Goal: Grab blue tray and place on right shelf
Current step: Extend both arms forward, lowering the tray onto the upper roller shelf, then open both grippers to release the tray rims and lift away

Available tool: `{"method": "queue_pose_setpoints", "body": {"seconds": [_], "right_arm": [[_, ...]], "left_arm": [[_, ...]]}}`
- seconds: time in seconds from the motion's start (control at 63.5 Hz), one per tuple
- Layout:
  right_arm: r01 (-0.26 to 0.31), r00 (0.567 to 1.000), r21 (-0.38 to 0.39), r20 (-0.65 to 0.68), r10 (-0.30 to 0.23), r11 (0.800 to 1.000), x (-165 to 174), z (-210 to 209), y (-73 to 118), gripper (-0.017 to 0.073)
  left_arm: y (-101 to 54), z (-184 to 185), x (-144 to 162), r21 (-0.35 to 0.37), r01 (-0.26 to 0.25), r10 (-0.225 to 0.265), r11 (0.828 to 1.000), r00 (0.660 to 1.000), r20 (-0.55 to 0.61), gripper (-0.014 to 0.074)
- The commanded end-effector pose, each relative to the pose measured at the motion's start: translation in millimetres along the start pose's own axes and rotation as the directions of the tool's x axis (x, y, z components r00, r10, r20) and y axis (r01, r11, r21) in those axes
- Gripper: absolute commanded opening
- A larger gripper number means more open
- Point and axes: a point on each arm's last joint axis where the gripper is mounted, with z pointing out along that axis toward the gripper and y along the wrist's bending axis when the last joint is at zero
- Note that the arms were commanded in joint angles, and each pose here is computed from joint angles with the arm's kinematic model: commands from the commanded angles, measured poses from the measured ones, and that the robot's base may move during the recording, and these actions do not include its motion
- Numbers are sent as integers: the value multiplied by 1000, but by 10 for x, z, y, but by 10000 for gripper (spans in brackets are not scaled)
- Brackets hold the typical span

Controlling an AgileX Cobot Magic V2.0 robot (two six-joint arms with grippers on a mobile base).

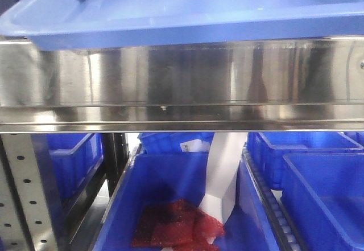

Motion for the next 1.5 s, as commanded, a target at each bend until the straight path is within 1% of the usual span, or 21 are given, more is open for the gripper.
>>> {"method": "queue_pose_setpoints", "body": {"seconds": [0.0,0.047,0.157,0.299,0.425,0.52,0.598,0.819,0.882,0.976,0.992,1.055,1.134,1.15,1.165,1.181,1.244,1.26,1.307,1.386,1.48], "right_arm": [[30,993,-52,119,-24,998,-75,-228,42,57],[30,989,-59,144,-21,998,-105,-264,50,57],[29,978,-72,209,-14,997,-231,-351,69,57],[20,966,-74,258,0,997,-497,-371,90,57],[5,966,-67,258,12,998,-765,-215,100,57],[-5,967,-60,255,21,998,-968,-22,101,57],[-13,973,-51,230,24,999,-1090,203,101,57],[-18,990,-30,140,22,999,-1171,723,109,58],[-18,993,-25,116,21,1000,-1177,856,112,58],[-18,995,-21,93,20,1000,-1176,971,113,66],[-18,996,-20,90,20,1000,-1175,985,113,76],[-18,996,-19,84,20,1000,-1174,1011,113,164],[-18,996,-19,85,20,1000,-1175,1008,114,362],[-18,996,-19,86,20,1000,-1177,1006,114,404],[-18,996,-19,86,20,1000,-1178,1002,114,447],[-18,996,-19,85,20,1000,-1179,999,114,510],[-18,997,-18,80,20,1000,-1177,982,113,655],[-18,997,-18,79,20,1000,-1176,982,113,648],[-18,997,-17,80,19,1000,-1172,952,111,627],[-18,996,-19,93,20,1000,-1172,888,110,610],[-18,992,-27,127,21,999,-1169,714,108,584]], "left_arm": [[-16,-308,22,9,-25,25,1000,999,32,-48],[0,-337,-5,9,-34,33,999,998,48,-48],[48,-456,-92,10,-21,20,1000,993,117,-48],[162,-553,-252,15,9,-12,1000,972,233,-48],[310,-467,-370,1,48,-47,999,963,265,-48],[407,-286,-480,-10,73,-68,997,960,270,-48],[462,-124,-554,-23,69,-61,997,964,259,-48],[497,264,-642,-36,75,-67,997,977,204,-42],[501,332,-658,-42,48,-39,998,980,196,-10],[508,402,-662,-47,30,-21,998,984,176,92],[508,403,-661,-47,30,-21,998,984,175,115],[508,403,-660,-47,30,-21,998,984,174,243],[506,396,-668,-46,29,-21,999,983,181,382],[506,396,-668,-46,29,-21,999,983,181,420],[505,396,-668,-44,30,-21,999,983,181,444],[504,391,-670,-44,30,-21,999,983,183,467],[497,379,-676,-38,31,-23,999,982,187,538],[496,374,-678,-38,31,-23,999,982,187,555],[487,348,-678,-33,32,-26,999,983,181,570],[474,271,-692,-32,30,-24,999,983,183,562],[444,92,-689,-28,24,-18,999,980,199,553]]}}
